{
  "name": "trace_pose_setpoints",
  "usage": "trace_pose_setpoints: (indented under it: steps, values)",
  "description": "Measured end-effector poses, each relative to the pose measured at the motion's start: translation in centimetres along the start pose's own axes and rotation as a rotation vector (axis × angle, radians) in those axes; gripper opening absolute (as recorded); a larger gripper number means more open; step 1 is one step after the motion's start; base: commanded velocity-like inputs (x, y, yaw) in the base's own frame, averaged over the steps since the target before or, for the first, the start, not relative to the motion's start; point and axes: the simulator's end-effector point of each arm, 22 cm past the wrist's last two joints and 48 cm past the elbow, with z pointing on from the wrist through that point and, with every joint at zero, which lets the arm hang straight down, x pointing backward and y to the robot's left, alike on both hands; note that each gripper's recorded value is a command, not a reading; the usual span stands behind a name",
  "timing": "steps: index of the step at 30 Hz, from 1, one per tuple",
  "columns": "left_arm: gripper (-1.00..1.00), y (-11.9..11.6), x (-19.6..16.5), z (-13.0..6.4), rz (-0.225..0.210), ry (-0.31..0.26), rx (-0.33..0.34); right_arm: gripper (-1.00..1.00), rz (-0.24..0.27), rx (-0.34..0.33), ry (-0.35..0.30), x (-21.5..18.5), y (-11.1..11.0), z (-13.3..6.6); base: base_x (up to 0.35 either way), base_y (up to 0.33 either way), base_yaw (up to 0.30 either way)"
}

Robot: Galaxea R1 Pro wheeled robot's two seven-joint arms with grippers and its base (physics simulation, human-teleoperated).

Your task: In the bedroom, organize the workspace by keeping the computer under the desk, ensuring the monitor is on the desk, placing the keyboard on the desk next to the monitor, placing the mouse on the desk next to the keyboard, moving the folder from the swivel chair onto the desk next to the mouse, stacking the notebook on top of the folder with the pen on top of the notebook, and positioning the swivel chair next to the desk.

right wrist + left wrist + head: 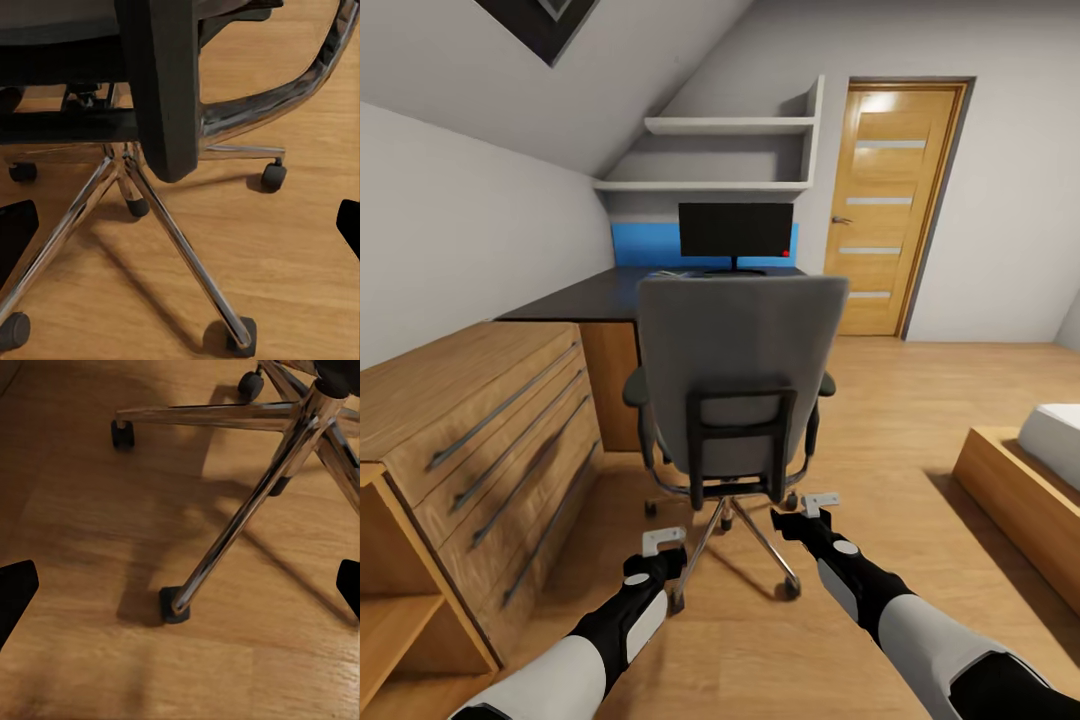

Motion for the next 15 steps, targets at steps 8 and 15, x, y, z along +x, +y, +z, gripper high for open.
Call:
trace_pose_setpoints:
  steps: [8,15]
  values:
    - [1.00,-0.1,0.2,0.0,0.011,0.002,0.005,1.00,-0.061,-0.085,0.008,0.5,1.9,-0.1,0.062,0.000,0.000]
    - [1.00,-0.2,0.3,0.0,0.017,0.003,0.006,1.00,-0.072,-0.140,0.012,0.7,3.0,-0.3,0.005,0.000,0.000]
